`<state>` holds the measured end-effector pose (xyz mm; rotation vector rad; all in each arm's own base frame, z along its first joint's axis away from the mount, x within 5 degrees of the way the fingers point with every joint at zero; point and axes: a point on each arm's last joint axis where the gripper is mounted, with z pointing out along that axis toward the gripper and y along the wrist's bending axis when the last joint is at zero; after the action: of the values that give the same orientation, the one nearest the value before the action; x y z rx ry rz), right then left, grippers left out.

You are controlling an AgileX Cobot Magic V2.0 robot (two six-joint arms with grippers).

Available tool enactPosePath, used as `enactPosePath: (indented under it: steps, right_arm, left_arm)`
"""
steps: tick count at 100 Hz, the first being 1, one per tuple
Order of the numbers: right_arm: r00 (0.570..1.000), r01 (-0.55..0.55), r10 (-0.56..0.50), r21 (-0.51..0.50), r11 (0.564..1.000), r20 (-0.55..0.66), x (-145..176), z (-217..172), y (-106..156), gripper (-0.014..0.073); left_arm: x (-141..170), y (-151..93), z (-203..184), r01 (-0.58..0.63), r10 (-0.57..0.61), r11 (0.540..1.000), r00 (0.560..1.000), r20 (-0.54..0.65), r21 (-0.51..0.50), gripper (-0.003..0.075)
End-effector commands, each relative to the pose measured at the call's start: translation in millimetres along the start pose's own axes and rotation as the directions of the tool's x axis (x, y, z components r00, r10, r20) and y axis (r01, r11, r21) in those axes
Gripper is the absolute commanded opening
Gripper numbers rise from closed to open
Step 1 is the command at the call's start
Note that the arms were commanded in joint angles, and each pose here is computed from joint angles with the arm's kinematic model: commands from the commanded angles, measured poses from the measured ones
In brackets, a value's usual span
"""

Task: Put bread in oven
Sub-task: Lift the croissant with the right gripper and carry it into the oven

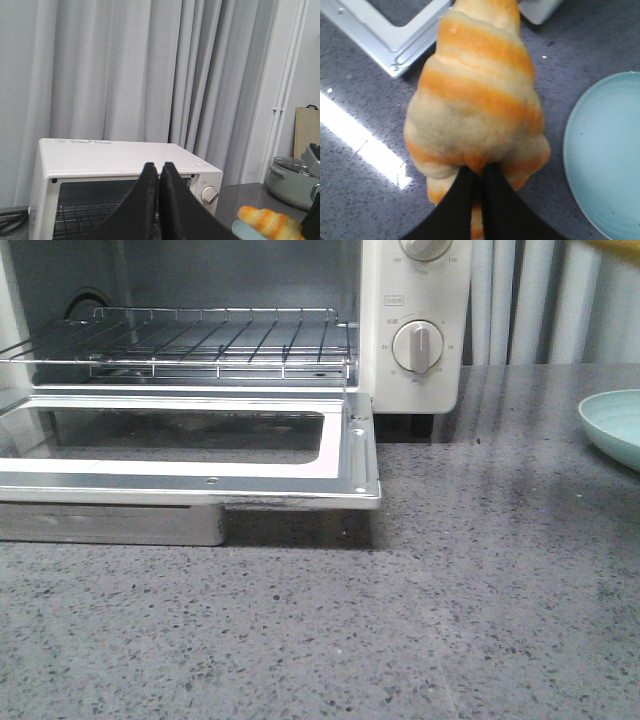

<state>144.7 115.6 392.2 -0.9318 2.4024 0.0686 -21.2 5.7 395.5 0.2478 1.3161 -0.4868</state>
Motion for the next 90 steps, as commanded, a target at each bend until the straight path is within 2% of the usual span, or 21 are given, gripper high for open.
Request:
enactPosePath:
  steps: [1, 9, 26, 35, 52, 71, 90]
  right_arm:
    - [0.996, 0.081, -0.082, -0.022, 0.996, -0.036, -8.4, 5.4, 13.8, -0.0068]
    - [0.988, 0.148, -0.15, -0.053, 0.988, -0.038, -20.2, 22.4, 31.5, -0.0068]
    - [0.963, 0.27, -0.267, -0.101, 0.958, 0.042, -47.1, 44.9, 66.2, -0.0068]
    - [0.948, 0.316, -0.311, -0.091, 0.944, 0.063, -64.3, 51.3, 78.2, -0.0068]
    - [0.914, 0.39, -0.388, 0.005, 0.921, 0.115, -99.8, 53.1, 92.4, -0.0069]
    - [0.881, 0.425, -0.448, 0.159, 0.891, 0.153, -133.7, 55.2, 92.8, -0.0069]
    - [0.823, 0.478, -0.545, 0.323, 0.817, 0.161, -157.1, 74.4, 94.0, -0.0069]
  left_arm:
    - [-12.8, -3.1, 1.1, 0.044, -0.045, 0.999, 0.996, 0.076, 0.021, -0.0021]
    - [-12.6, -3.6, 1.1, 0.054, -0.056, 0.998, 0.996, 0.073, 0.027, -0.0022]
    - [-12.6, -3.9, 1.1, 0.06, -0.062, 0.998, 0.995, 0.073, 0.03, -0.0021]
    - [-12.6, -3.9, 1.1, 0.06, -0.062, 0.998, 0.995, 0.073, 0.03, -0.0021]
    - [-12.6, -3.9, 1.1, 0.06, -0.062, 0.998, 0.995, 0.073, 0.03, -0.0021]
    - [-12.6, -3.9, 1.1, 0.06, -0.062, 0.998, 0.995, 0.073, 0.03, -0.0021]
    - [-13.2, -3.8, 1.1, 0.058, -0.061, 0.998, 0.995, 0.08, 0.03, -0.0021]
